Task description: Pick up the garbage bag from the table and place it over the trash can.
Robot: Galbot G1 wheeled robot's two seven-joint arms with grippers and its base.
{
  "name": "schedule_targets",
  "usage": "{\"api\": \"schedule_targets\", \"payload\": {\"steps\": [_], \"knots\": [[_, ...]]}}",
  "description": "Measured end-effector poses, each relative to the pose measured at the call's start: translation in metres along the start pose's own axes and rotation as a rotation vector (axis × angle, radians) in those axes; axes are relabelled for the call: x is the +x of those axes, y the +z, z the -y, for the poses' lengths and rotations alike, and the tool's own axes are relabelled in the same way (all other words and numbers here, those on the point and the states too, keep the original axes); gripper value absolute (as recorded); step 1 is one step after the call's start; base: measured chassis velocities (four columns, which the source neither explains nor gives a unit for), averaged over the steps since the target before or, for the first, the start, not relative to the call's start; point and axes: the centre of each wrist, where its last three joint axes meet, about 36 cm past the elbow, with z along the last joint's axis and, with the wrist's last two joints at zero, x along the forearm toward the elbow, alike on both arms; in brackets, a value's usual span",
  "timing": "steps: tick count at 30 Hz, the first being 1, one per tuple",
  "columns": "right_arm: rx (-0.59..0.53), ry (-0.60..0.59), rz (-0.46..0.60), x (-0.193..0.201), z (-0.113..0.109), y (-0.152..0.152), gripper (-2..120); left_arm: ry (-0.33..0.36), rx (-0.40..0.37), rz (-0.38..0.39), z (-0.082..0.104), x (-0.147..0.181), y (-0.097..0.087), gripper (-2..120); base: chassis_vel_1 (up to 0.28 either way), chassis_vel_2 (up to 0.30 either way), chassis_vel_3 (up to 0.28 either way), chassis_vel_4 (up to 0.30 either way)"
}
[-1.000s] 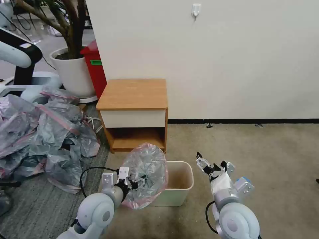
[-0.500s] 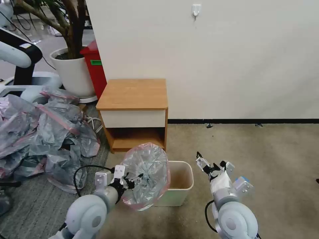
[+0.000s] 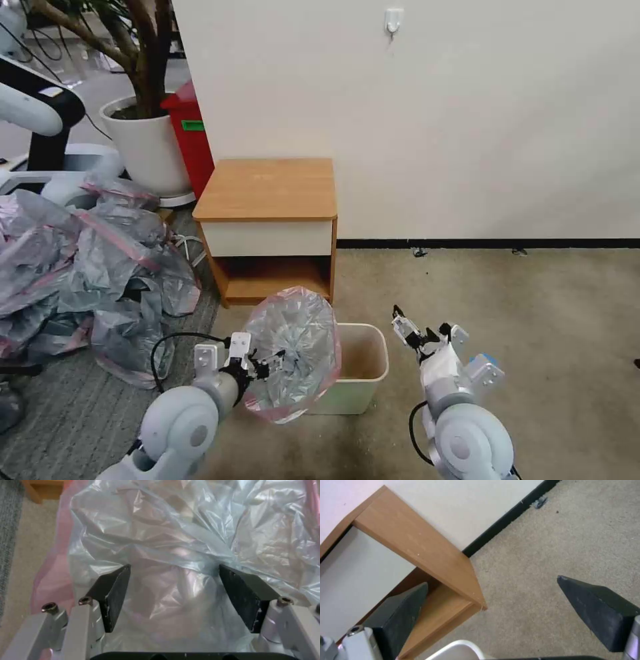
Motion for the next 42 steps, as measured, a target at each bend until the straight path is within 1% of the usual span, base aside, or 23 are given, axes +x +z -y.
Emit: {"api": "schedule_targets", "payload": {"steps": [6,13,14,17,23,25,32,37,41,42], "knots": [[0.000,0.007,0.004,-0.002,0.002,0.000,99,0.000,0.000,-0.006,0.003,-0.005,-0.001,69,0.000,0.000,0.000,0.000],[0.002,0.016,0.005,-0.005,0.006,0.002,97,0.000,0.034,-0.027,0.009,-0.011,-0.003,67,0.000,0.000,0.000,0.000],[0.002,0.018,0.005,-0.005,0.006,0.003,96,-0.003,0.043,-0.033,0.011,-0.013,-0.004,65,0.000,0.000,0.000,0.000],[0.002,0.022,0.006,-0.006,0.008,0.004,96,-0.008,0.051,-0.043,0.013,-0.018,-0.004,61,0.000,0.000,0.000,0.000],[0.003,0.025,0.008,-0.007,0.009,0.004,96,-0.013,0.061,-0.060,0.016,-0.022,-0.004,58,0.000,0.000,0.000,0.000],[0.003,0.027,0.008,-0.008,0.009,0.005,96,-0.017,0.063,-0.068,0.017,-0.025,-0.004,56,0.000,0.000,0.000,0.000],[0.004,0.033,0.008,-0.010,0.011,0.007,95,-0.026,0.072,-0.086,0.020,-0.030,-0.005,55,0.000,0.000,0.000,0.000],[0.004,0.037,0.008,-0.011,0.012,0.008,95,-0.032,0.073,-0.096,0.022,-0.034,-0.005,50,0.000,0.000,0.000,0.000],[0.005,0.039,0.008,-0.012,0.013,0.009,94,-0.037,0.073,-0.100,0.023,-0.035,-0.005,40,0.000,0.000,0.000,0.000],[0.005,0.039,0.008,-0.012,0.013,0.009,94,-0.037,0.073,-0.100,0.023,-0.035,-0.005,40,0.000,0.000,0.000,0.000]]}}
